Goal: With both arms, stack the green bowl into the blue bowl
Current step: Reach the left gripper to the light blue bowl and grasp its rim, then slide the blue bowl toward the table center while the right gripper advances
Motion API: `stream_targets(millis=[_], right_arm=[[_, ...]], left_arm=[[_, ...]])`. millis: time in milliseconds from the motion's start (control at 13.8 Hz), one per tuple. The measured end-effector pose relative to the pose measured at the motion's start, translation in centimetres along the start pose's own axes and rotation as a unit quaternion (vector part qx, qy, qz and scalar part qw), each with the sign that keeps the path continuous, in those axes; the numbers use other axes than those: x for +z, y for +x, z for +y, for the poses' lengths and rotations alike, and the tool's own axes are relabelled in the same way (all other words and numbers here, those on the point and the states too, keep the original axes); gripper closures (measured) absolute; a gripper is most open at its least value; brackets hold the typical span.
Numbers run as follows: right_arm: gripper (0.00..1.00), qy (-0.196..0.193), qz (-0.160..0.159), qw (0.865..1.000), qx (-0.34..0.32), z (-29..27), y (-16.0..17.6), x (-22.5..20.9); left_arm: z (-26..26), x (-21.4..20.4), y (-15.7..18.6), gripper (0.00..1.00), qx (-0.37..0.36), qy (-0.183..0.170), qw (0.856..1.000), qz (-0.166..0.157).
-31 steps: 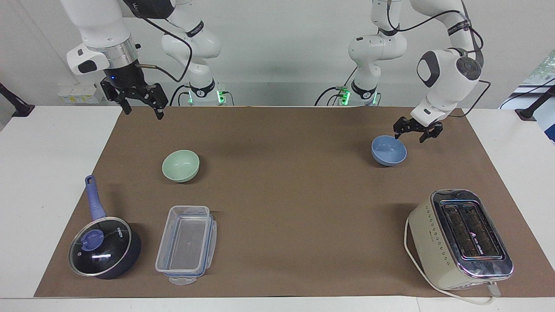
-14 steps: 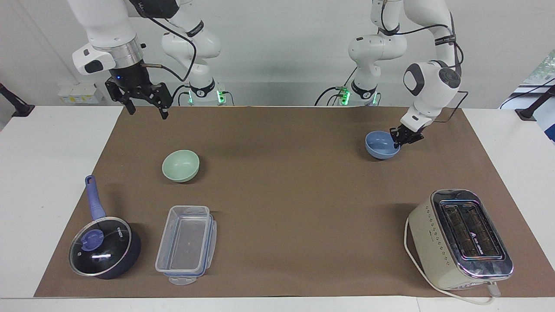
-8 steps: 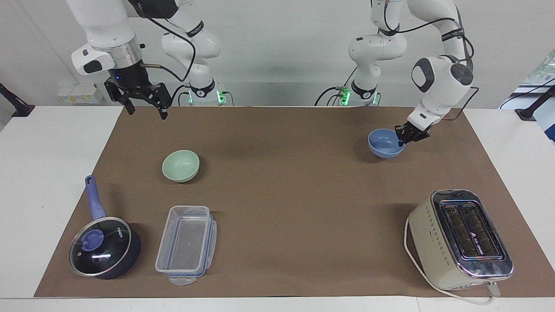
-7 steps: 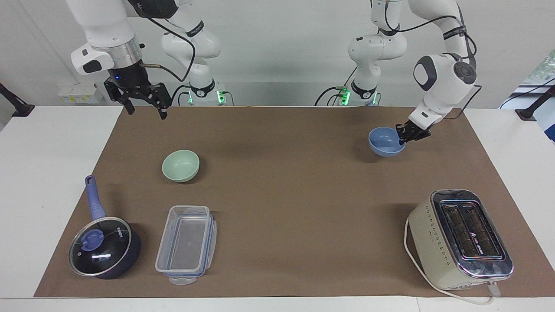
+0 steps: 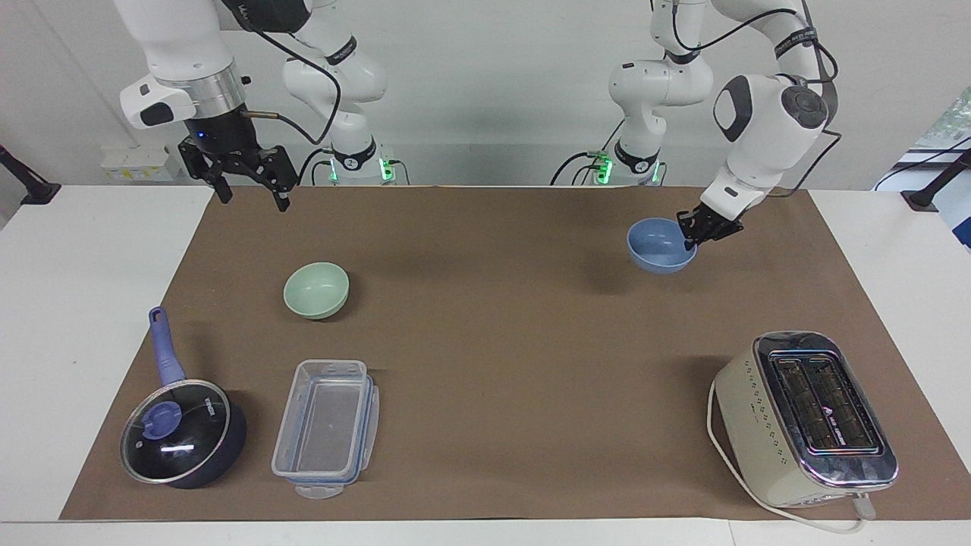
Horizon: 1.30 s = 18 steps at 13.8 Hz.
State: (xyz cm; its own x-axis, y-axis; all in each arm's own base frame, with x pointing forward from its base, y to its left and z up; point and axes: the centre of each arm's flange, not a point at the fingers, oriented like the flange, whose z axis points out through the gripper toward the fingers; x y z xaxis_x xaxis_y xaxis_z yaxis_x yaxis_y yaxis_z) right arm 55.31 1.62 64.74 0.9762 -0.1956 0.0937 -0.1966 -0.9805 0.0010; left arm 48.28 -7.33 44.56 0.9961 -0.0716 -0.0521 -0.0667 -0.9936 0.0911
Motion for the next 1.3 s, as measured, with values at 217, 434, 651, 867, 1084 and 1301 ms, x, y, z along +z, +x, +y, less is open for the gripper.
stream_targets(millis=[217,434,651,867,1084,1301], right_arm=[[0.00,0.000,0.001,1.000,-0.005,0.4,0.2,0.2],[0.00,-0.001,0.001,1.000,-0.013,2.4,1.1,1.8],[0.00,-0.005,-0.011,1.000,-0.027,5.7,1.8,5.1],[0.00,-0.007,-0.023,0.999,-0.030,8.4,1.9,8.5],[0.00,-0.007,-0.024,0.999,-0.030,9.0,1.6,13.3],[0.00,-0.005,-0.033,0.999,-0.032,8.9,1.9,18.1]], left_arm=[[4.4,0.3,0.5,0.95,-0.019,-0.019,1.000,-0.004],[8.5,-0.5,0.9,0.95,-0.073,-0.050,0.996,-0.005],[12.4,0.0,0.7,0.95,-0.083,-0.055,0.995,-0.019],[17.2,3.6,0.4,0.95,-0.071,-0.050,0.996,-0.031],[21.5,8.8,0.3,0.95,-0.074,-0.043,0.995,-0.042],[24.7,12.3,-0.8,0.95,-0.079,-0.033,0.995,-0.052]])
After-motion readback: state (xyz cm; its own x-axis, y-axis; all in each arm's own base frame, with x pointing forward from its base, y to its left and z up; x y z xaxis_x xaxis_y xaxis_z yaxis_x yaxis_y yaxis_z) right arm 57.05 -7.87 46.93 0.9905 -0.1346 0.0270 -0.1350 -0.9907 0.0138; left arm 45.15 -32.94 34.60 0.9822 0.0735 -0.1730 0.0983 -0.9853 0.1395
